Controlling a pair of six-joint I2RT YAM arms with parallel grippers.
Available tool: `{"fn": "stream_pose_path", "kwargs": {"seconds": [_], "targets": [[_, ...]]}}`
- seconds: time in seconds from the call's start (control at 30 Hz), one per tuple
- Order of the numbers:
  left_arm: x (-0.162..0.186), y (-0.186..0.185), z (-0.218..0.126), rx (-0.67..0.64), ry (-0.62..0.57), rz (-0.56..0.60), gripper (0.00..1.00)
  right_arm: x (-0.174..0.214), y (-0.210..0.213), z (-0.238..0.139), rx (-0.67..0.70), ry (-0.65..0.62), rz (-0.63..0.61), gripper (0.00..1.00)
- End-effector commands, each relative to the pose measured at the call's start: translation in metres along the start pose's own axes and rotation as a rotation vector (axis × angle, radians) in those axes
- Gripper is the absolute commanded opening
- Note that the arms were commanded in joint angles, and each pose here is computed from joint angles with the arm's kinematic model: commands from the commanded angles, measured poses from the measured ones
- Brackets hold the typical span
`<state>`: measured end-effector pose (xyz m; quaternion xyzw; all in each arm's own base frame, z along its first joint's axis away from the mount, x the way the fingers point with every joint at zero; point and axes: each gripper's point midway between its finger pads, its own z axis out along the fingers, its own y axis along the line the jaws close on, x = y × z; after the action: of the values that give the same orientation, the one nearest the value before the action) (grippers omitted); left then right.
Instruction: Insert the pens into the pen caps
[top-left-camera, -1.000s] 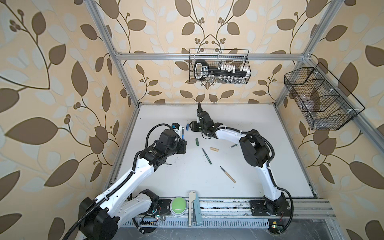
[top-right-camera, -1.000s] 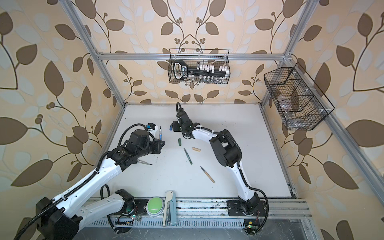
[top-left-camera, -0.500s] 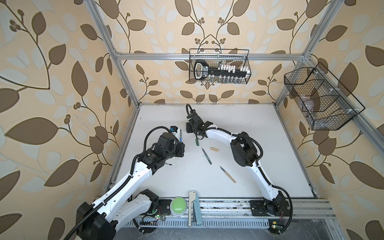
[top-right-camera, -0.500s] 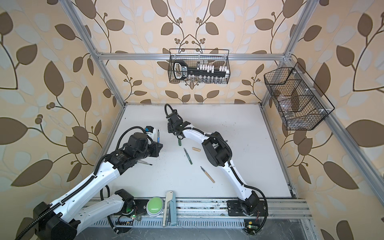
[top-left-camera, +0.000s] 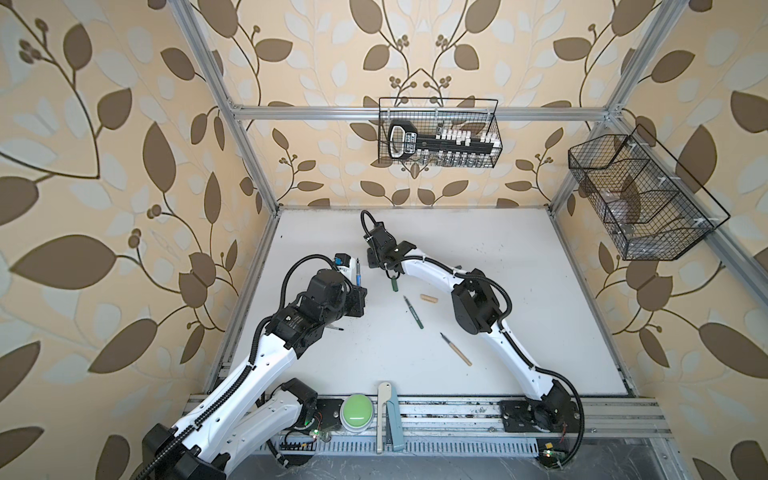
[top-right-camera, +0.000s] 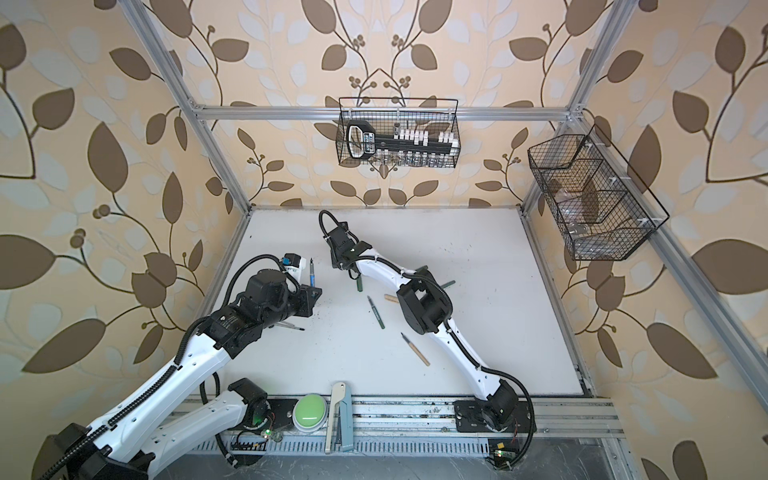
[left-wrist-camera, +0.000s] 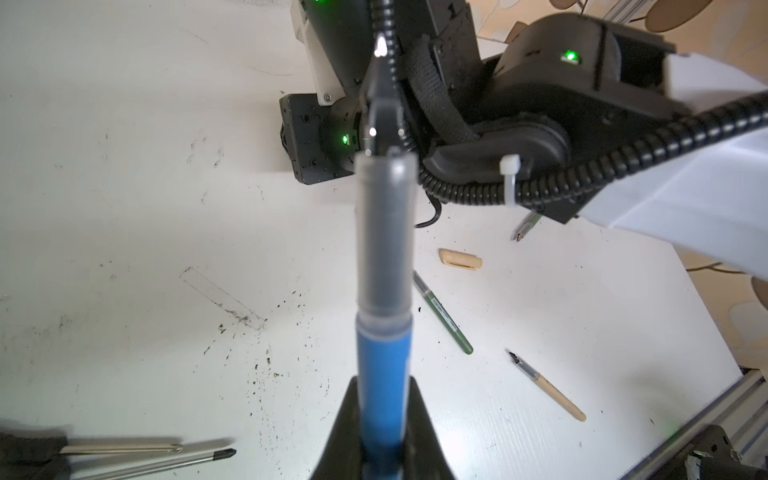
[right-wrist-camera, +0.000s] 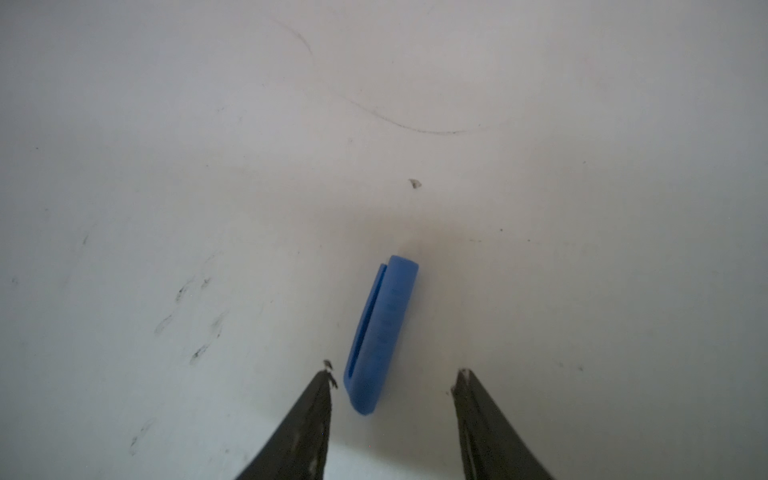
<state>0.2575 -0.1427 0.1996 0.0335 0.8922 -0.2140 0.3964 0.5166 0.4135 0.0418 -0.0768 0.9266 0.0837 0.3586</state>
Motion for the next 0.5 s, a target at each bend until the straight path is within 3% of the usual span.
{"fn": "stream_pose_path", "kwargs": {"seconds": [0.0,0.47], "targets": [[0.001,0.01,-0.003,-0.036,-0.017,-0.021,0.05,0.013,-0.008,0.009,0.048,0.032,-0.006,0.46],[0.003,0.014,-0.008,-0.048,-0.04,-0.027,0.06,0.009,0.004,0.014,0.0,0.013,0.073,0.43]]}}
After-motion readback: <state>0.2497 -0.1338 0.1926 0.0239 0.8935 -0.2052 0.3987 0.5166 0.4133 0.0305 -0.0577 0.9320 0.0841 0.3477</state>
